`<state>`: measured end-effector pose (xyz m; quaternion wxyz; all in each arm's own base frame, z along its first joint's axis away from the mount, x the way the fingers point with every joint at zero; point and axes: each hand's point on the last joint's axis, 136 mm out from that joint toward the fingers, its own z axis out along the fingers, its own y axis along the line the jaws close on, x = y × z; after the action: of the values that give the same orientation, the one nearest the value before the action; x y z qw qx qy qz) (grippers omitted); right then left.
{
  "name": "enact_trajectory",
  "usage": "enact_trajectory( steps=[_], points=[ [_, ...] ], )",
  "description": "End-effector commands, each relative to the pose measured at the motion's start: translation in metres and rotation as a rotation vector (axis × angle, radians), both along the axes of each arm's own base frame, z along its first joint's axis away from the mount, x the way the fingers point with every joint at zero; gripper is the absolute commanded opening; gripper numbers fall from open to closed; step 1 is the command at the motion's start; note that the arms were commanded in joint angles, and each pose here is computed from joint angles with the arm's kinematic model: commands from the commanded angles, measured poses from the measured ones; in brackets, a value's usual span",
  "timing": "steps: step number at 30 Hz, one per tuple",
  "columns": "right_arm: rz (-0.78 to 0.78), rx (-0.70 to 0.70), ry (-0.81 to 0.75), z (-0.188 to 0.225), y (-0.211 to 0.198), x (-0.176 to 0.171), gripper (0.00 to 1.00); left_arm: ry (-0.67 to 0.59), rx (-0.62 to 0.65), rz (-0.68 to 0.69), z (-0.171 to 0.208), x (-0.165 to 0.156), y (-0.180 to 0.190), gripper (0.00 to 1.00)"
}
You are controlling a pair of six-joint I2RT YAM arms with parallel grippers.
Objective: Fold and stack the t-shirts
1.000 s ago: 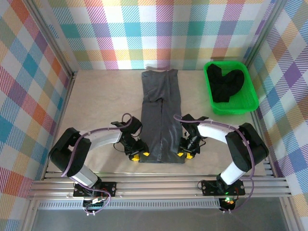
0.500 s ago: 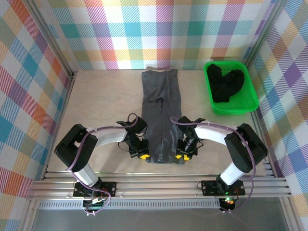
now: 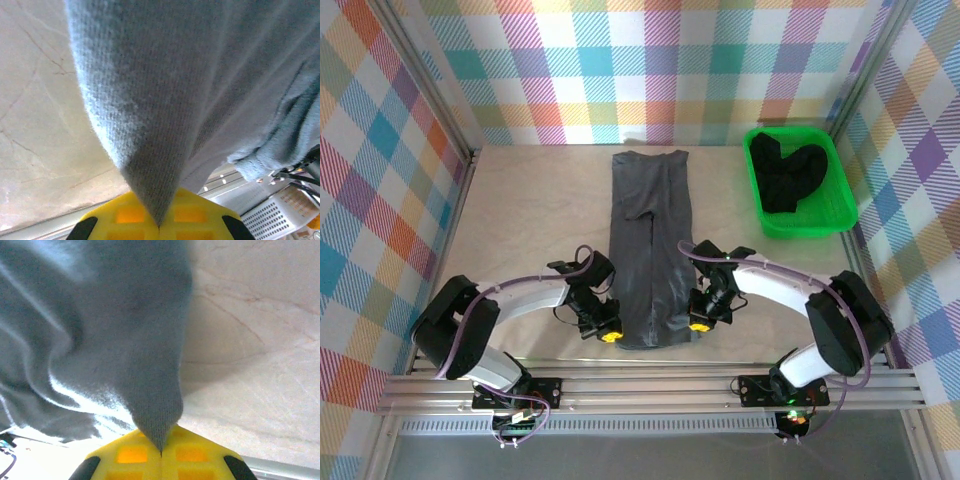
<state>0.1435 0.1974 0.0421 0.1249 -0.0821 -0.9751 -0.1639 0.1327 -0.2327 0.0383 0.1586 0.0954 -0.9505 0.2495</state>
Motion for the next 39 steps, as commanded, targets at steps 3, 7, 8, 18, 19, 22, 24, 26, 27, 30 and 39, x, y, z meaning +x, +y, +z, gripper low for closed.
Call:
enact_trajectory(
  steps=[3, 7, 8, 18, 19, 22, 24, 26, 27, 30, 39],
  points=[
    [-0.048, 0.033, -0.036, 0.037, 0.006, 0.015, 0.0, -0.123, 0.017, 0.122, 0.044, 0.039, -0.001, 0.02],
    [-0.123, 0.056, -0.113, 0.061, 0.008, 0.054, 0.0, -0.228, -0.025, 0.289, 0.075, 0.094, 0.004, 0.02],
    [-0.138, 0.058, -0.136, 0.066, 0.008, 0.068, 0.0, -0.254, -0.042, 0.321, 0.082, 0.11, 0.004, 0.02],
    [-0.227, 0.059, -0.251, 0.073, 0.01, 0.203, 0.0, -0.329, -0.022, 0.446, 0.084, 0.245, 0.017, 0.04],
    [-0.23, 0.065, -0.246, 0.069, 0.012, 0.212, 0.0, -0.329, -0.01, 0.442, 0.079, 0.254, 0.018, 0.04],
    [-0.241, 0.077, -0.23, 0.054, 0.014, 0.239, 0.06, -0.313, 0.007, 0.435, 0.058, 0.278, 0.019, 0.21],
    [-0.245, 0.104, -0.251, 0.05, 0.015, 0.257, 0.28, -0.335, -0.002, 0.422, 0.05, 0.295, 0.017, 0.43],
    [-0.248, 0.09, -0.279, 0.052, 0.01, 0.266, 0.4, -0.373, 0.011, 0.427, 0.056, 0.304, 0.021, 0.51],
    [-0.248, 0.076, -0.286, 0.055, 0.007, 0.267, 0.44, -0.405, 0.013, 0.43, 0.064, 0.304, 0.024, 0.57],
    [-0.244, 0.048, -0.316, 0.064, -0.002, 0.258, 0.6, -0.452, 0.054, 0.461, 0.079, 0.286, 0.041, 0.61],
    [-0.264, 0.077, -0.262, 0.037, -0.013, 0.168, 0.63, -0.233, 0.012, 0.633, 0.023, 0.176, 0.044, 0.55]
  ],
)
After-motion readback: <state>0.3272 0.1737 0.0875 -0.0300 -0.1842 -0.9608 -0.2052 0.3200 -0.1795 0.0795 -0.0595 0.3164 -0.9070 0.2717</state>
